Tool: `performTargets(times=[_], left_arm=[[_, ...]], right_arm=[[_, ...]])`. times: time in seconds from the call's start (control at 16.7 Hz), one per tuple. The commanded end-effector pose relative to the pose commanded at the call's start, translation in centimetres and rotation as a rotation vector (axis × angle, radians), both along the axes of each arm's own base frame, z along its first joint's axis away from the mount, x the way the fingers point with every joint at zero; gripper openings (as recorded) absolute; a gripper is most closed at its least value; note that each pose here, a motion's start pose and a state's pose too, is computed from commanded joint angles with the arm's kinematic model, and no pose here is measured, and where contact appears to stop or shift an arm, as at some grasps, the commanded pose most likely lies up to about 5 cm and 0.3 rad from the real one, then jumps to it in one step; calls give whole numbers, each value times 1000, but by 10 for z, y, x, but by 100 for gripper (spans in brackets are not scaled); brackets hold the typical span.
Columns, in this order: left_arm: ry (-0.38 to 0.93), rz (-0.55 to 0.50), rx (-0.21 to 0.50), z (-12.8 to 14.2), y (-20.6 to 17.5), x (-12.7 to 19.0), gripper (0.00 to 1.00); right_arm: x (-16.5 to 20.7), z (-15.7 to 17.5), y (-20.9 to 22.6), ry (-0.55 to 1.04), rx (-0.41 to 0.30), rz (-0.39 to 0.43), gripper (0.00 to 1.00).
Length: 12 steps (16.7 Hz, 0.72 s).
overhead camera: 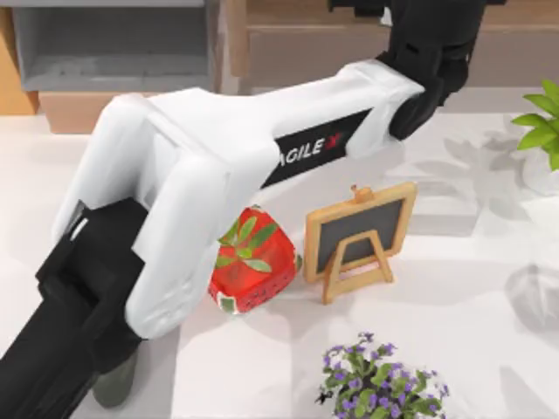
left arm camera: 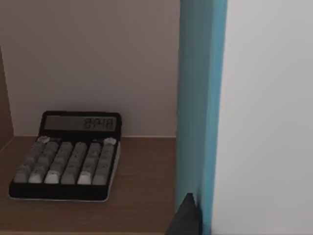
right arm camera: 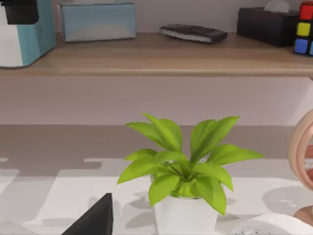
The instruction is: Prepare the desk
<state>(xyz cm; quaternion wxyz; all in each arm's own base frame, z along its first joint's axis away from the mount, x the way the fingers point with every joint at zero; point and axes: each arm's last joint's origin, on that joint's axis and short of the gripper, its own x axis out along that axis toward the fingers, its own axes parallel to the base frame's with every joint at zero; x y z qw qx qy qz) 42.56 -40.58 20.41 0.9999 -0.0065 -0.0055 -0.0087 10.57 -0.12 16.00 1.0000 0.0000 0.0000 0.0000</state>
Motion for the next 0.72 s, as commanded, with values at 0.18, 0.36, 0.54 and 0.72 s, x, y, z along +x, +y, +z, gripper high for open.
performTargets(times=[0.18, 0.36, 0.54, 0.72], left_arm=[[0, 0, 0, 0, 0, 0, 0], [0, 0, 0, 0, 0, 0, 0], [-1, -4, 0, 1, -2, -2, 0], [0, -4, 2, 5, -2, -12, 0]], right_arm=[[0, 0, 0, 0, 0, 0, 100], [0, 0, 0, 0, 0, 0, 100], [0, 0, 0, 0, 0, 0, 100], [0, 0, 0, 0, 0, 0, 100]])
